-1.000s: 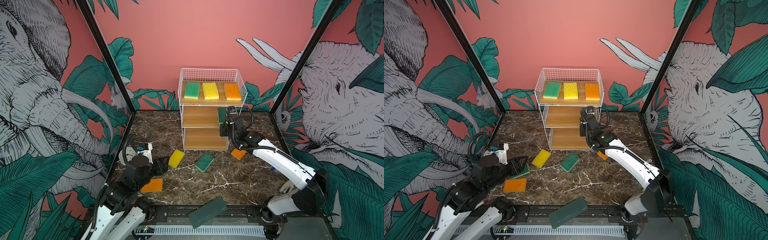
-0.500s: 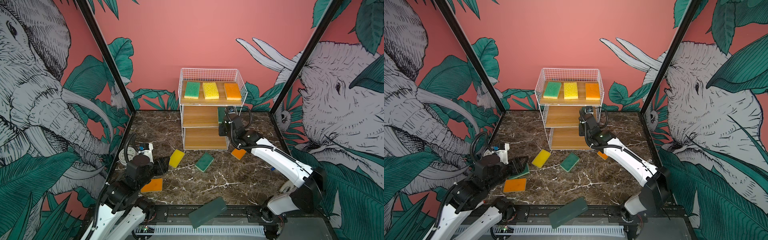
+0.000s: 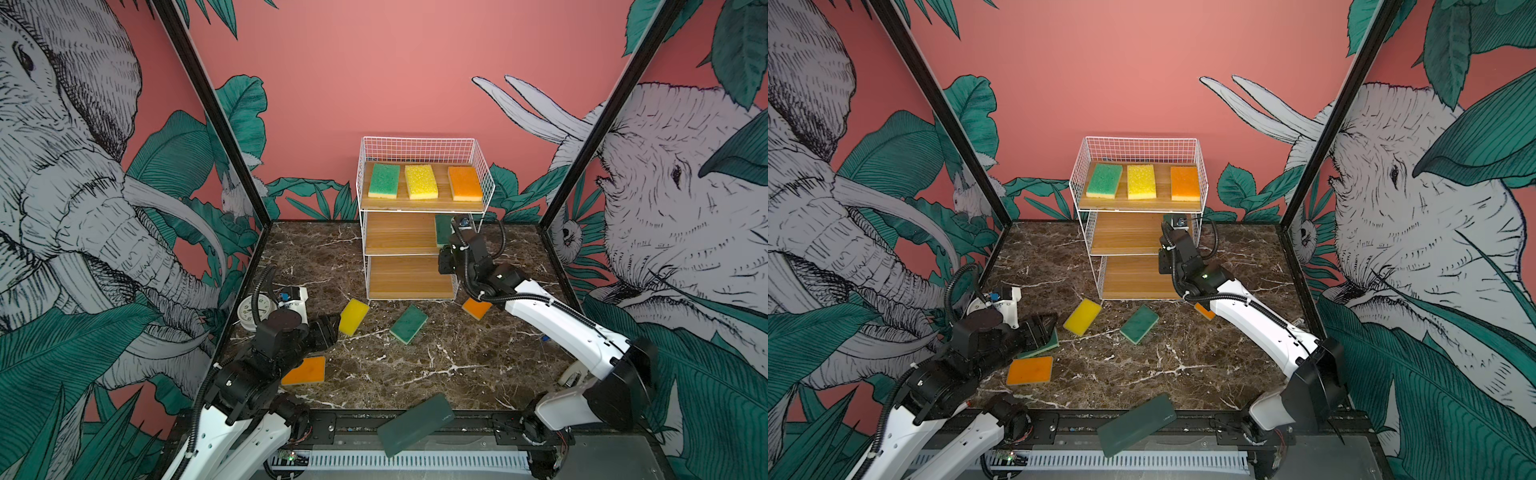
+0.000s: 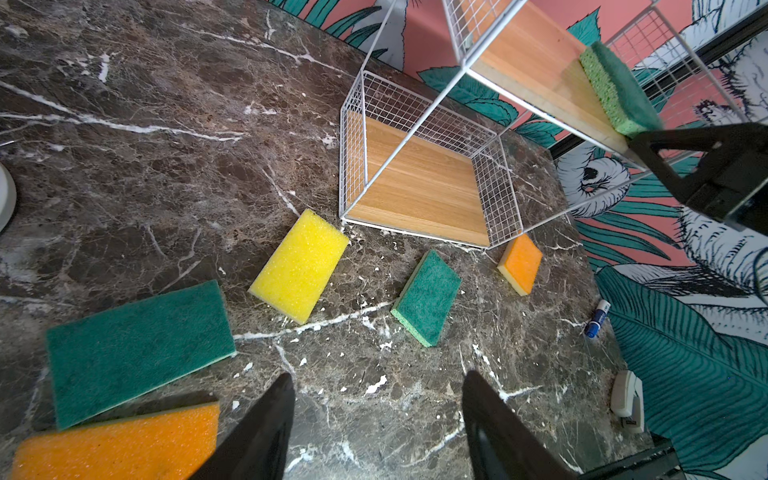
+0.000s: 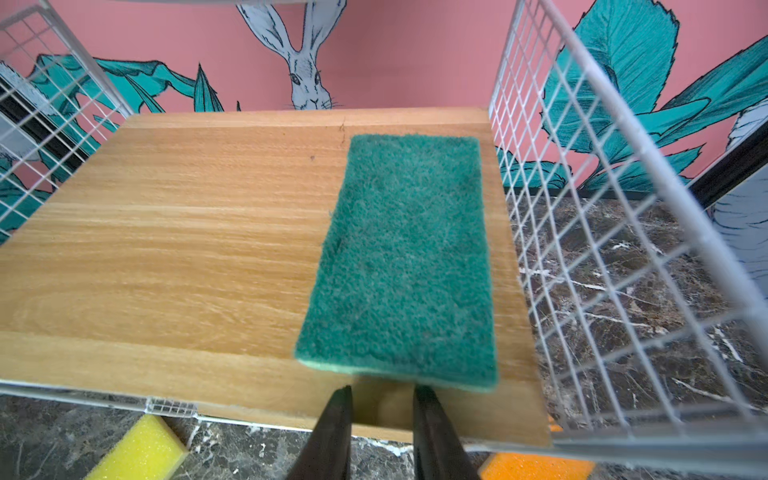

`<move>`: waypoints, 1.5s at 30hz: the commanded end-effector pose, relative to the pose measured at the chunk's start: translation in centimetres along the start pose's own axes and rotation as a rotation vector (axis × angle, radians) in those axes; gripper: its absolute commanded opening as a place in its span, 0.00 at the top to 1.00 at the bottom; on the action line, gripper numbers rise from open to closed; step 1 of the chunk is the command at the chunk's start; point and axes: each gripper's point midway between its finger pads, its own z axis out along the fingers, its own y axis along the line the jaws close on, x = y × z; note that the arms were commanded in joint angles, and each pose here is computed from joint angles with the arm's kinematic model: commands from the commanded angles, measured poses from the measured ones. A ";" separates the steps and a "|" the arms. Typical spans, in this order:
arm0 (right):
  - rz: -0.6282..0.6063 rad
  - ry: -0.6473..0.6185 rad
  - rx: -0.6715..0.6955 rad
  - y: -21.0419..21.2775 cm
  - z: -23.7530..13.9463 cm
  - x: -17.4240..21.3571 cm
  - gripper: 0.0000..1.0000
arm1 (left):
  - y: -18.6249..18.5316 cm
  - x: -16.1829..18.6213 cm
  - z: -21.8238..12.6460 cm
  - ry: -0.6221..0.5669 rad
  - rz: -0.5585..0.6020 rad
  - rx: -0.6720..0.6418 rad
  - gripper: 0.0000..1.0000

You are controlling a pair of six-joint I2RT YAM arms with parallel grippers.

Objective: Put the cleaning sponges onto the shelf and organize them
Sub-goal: 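Open the right gripper to release the pad onto the middle tier, then withdraw the right gripper from the shelf while the left gripper reaches for a scouring pad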

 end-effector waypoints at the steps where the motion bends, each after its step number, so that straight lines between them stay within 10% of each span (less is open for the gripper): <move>1: 0.032 -0.050 0.005 -0.7 -1.1 -1.0 0.71 | -0.1 0.2 0.3 0.007 -0.010 0.005 0.34; 12: 0.021 -0.054 -0.060 0.4 -4.1 -0.1 0.58 | -0.3 1.2 1.4 0.075 0.059 0.006 0.32; 29: 0.057 0.084 0.106 -8.7 -11.4 8.5 0.19 | -3.3 8.5 7.7 0.340 0.506 0.110 0.19; 45: 0.200 0.226 0.146 -11.4 -11.8 16.4 0.10 | -5.6 12.0 14.7 0.395 0.727 0.172 0.10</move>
